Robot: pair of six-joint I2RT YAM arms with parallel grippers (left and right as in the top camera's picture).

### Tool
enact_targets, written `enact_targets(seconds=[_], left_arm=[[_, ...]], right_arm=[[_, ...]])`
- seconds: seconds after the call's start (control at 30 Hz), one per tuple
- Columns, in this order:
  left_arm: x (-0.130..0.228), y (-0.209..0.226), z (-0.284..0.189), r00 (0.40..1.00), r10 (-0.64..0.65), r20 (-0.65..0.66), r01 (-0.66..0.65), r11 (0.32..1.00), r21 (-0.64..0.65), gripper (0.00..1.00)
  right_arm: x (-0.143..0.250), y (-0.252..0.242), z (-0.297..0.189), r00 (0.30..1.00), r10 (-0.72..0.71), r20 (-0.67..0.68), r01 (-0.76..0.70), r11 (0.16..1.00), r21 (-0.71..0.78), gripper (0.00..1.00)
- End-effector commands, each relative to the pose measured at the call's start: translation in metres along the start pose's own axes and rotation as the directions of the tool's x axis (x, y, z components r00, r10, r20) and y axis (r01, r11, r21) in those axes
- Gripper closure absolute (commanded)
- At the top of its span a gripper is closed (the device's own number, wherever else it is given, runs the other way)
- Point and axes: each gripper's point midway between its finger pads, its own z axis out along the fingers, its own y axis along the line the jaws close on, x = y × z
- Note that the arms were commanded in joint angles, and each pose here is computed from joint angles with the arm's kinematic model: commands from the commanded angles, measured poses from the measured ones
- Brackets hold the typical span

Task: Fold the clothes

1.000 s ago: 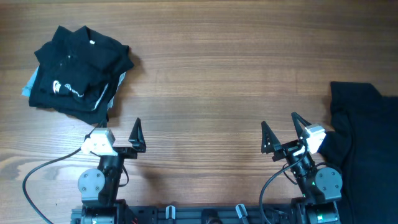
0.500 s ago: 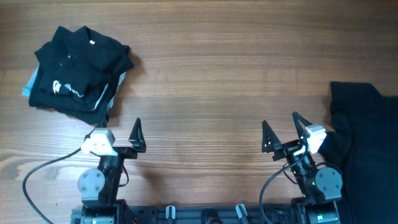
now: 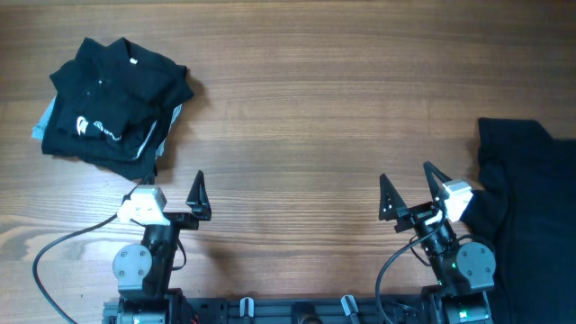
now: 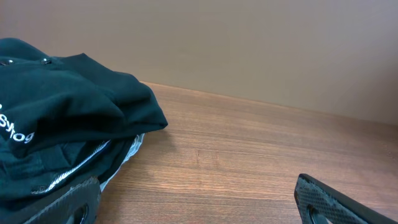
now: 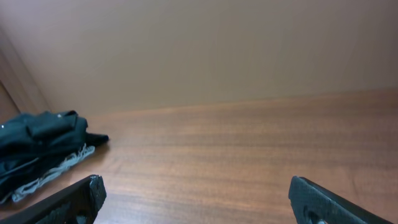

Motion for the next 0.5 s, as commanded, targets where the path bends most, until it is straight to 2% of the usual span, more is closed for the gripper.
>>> enact_targets(seconds=[0.0,0.1,0.2,0.3,0.4,0.47], left_arm=[[0.002,-0.001,0.000,1.000,-0.009,0.000,0.009,1.000,0.003,0.00],[0.002,-0.001,0.000,1.000,-0.009,-0.001,0.009,1.000,0.004,0.00],[0.002,-0.009,0.000,1.000,-0.008,-0.007,0.008,0.999,0.052,0.00],[-0.015,-0.020,-0.004,1.000,-0.002,0.026,0.000,0.995,0.098,0.00],[-0.042,-0.017,-0.012,0.999,-0.002,0.052,-0.001,0.999,0.040,0.00],[-0.054,-0.014,-0.015,0.999,-0.004,0.039,0.004,1.000,0.001,0.00]], right_arm=[[-0.010,-0.004,0.000,0.999,-0.006,0.043,0.005,1.000,0.022,0.00],[-0.014,0.000,0.000,0.998,-0.001,0.057,0.001,1.000,0.006,0.00],[-0.016,0.000,0.000,0.995,0.080,0.062,-0.081,0.997,-0.001,0.00],[-0.031,0.006,-0.003,0.993,0.088,0.083,-0.086,0.996,-0.021,0.00],[-0.057,0.014,-0.004,0.994,0.076,0.081,-0.074,0.997,-0.026,0.00],[-0.068,0.016,0.002,0.999,0.048,0.015,-0.048,0.999,-0.005,0.00]])
